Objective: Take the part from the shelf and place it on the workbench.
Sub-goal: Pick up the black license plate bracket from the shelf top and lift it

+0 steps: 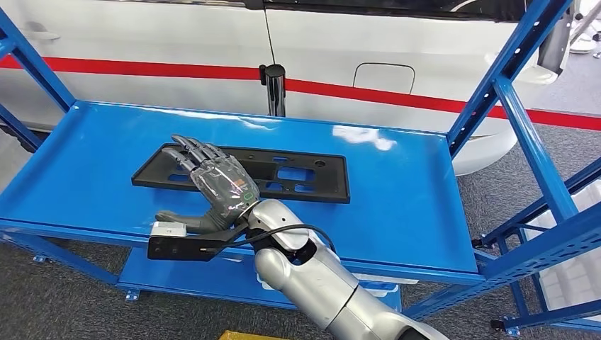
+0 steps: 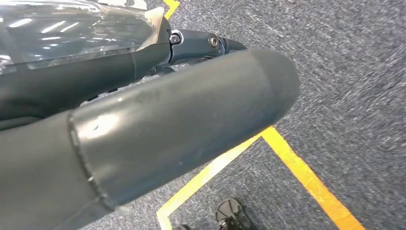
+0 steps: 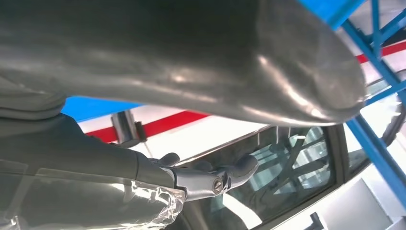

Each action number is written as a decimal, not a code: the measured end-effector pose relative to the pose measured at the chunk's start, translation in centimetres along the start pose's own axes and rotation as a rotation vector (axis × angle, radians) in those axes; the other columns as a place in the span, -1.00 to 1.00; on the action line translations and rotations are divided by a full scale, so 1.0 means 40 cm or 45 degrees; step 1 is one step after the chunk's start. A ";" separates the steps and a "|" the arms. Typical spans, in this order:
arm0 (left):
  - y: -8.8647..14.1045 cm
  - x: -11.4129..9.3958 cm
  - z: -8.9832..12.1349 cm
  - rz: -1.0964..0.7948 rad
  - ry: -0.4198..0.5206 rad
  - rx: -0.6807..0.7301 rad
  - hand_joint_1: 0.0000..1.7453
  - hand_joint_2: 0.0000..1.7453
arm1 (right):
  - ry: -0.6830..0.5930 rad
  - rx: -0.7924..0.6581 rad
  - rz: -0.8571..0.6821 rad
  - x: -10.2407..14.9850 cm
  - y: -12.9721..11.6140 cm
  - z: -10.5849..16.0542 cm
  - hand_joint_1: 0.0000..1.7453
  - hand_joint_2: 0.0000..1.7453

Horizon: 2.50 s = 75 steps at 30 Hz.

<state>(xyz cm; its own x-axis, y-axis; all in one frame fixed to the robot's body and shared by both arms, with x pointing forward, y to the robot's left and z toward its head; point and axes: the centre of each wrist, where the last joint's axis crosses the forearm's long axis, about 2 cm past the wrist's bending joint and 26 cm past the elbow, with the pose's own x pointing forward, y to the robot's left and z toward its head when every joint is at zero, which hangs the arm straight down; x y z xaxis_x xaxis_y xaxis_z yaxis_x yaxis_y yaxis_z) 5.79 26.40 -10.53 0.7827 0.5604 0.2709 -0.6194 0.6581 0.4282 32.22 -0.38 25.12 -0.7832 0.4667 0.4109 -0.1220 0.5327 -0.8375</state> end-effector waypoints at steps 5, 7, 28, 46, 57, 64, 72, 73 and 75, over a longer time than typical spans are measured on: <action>-0.001 -0.003 0.001 0.003 0.006 -0.001 -1.00 -1.00 | -0.015 0.003 -0.023 0.014 0.005 -0.008 -1.00 -1.00; 0.001 -0.005 0.001 0.008 0.011 0.002 -1.00 -1.00 | -0.017 0.006 -0.025 0.016 0.006 -0.009 -1.00 -1.00; 0.002 -0.007 0.001 0.010 0.024 0.005 -1.00 -1.00 | -0.013 0.029 -0.039 0.018 0.017 -0.007 -1.00 1.00; 0.002 -0.005 0.001 -0.058 -0.010 0.008 -1.00 -1.00 | 0.058 0.008 0.047 0.010 0.027 -0.002 -1.00 1.00; 0.001 -0.005 0.001 -0.065 -0.023 -0.005 -1.00 -1.00 | 0.166 0.020 0.230 -0.016 0.040 0.000 -1.00 1.00; 0.001 -0.005 0.000 -0.072 -0.029 -0.010 -1.00 -1.00 | 0.270 0.045 0.333 -0.059 0.054 0.002 -1.00 1.00; 0.002 -0.006 0.000 -0.022 0.006 -0.012 -1.00 -1.00 | 0.353 0.081 0.383 -0.090 0.070 0.010 -1.00 1.00; 0.003 -0.007 0.000 -0.014 0.010 -0.011 -1.00 -1.00 | 0.362 0.090 0.387 -0.093 0.073 0.011 -1.00 1.00; 0.002 -0.008 0.000 0.003 0.023 -0.009 -1.00 -1.00 | 0.378 0.110 0.392 -0.099 0.080 0.014 -1.00 1.00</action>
<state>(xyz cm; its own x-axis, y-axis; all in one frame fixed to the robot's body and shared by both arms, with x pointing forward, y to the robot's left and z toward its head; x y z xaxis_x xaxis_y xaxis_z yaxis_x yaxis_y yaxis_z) 5.47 26.28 -10.58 0.7800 0.5708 0.2564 -0.6217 0.6603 0.4213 34.57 -0.92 20.63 -0.5833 0.7840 0.2122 0.0294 0.2814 -0.9591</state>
